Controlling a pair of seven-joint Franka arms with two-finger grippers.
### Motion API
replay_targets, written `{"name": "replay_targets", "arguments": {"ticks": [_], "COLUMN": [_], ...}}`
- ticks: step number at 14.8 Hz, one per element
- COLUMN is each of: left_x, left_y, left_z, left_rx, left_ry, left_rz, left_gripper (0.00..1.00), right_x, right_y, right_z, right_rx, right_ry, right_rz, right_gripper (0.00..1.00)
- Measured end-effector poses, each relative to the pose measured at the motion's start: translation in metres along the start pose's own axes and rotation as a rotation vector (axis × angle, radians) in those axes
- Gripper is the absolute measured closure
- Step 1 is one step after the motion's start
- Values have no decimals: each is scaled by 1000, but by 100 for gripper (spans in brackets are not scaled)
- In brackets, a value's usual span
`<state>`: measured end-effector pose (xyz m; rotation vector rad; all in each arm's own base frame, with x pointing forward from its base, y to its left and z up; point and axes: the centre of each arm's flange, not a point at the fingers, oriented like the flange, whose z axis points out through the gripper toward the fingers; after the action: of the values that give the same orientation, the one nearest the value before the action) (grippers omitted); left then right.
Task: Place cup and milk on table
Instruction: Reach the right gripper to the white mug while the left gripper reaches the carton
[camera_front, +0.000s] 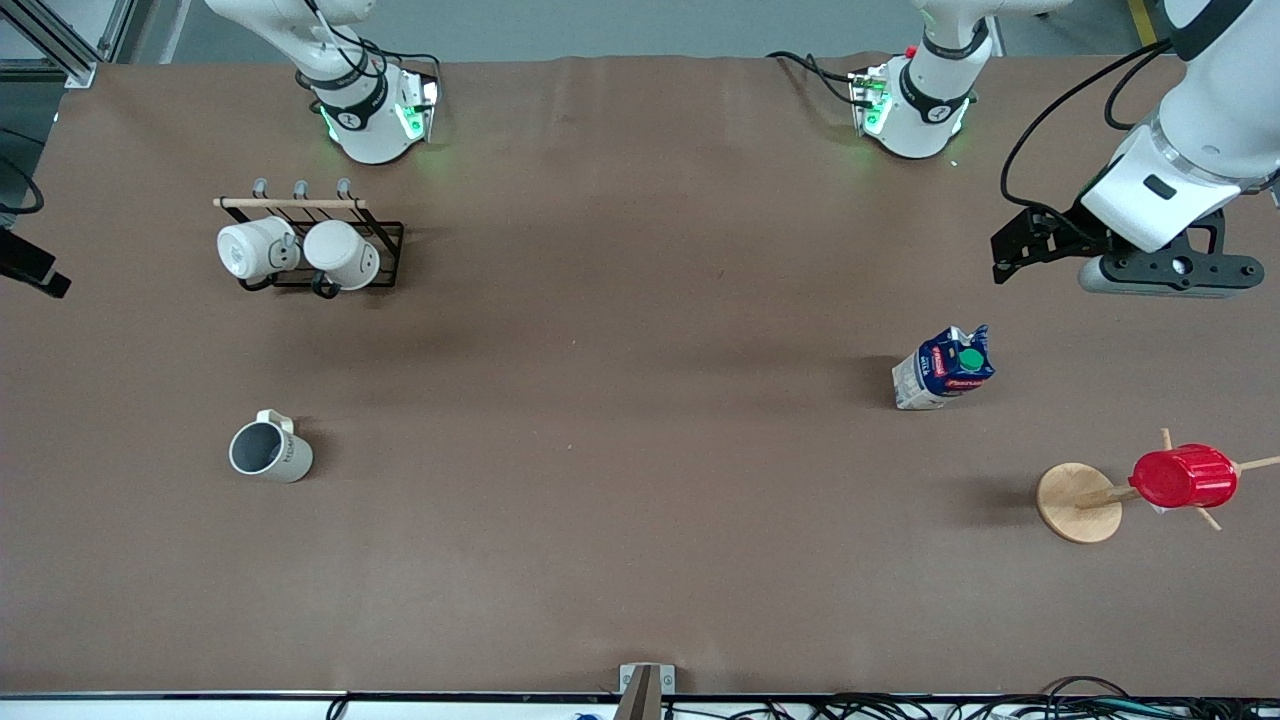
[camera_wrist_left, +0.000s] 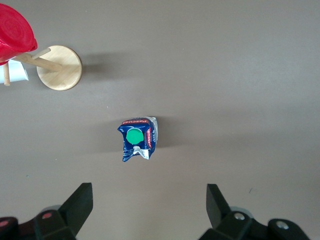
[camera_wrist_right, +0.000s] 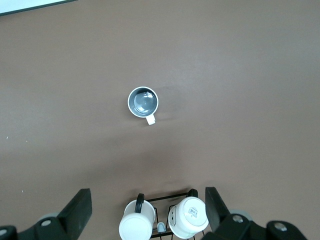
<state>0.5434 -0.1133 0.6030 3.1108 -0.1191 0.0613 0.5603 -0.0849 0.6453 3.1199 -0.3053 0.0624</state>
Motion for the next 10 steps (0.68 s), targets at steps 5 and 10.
{"name": "replay_targets", "arguments": {"ticks": [5, 10], "left_x": [0, 2], "left_y": [0, -1], "left_z": [0, 3], "left_rx": [0, 0], "left_ry": [-1, -6], "left_rz": [0, -1], "left_gripper": [0, 0], "right_x": [0, 4], "right_y": [0, 3], "right_z": [0, 11], "right_rx": [0, -3], "right_ry": [0, -17], "right_rz": [0, 3], "right_gripper": [0, 0]}}
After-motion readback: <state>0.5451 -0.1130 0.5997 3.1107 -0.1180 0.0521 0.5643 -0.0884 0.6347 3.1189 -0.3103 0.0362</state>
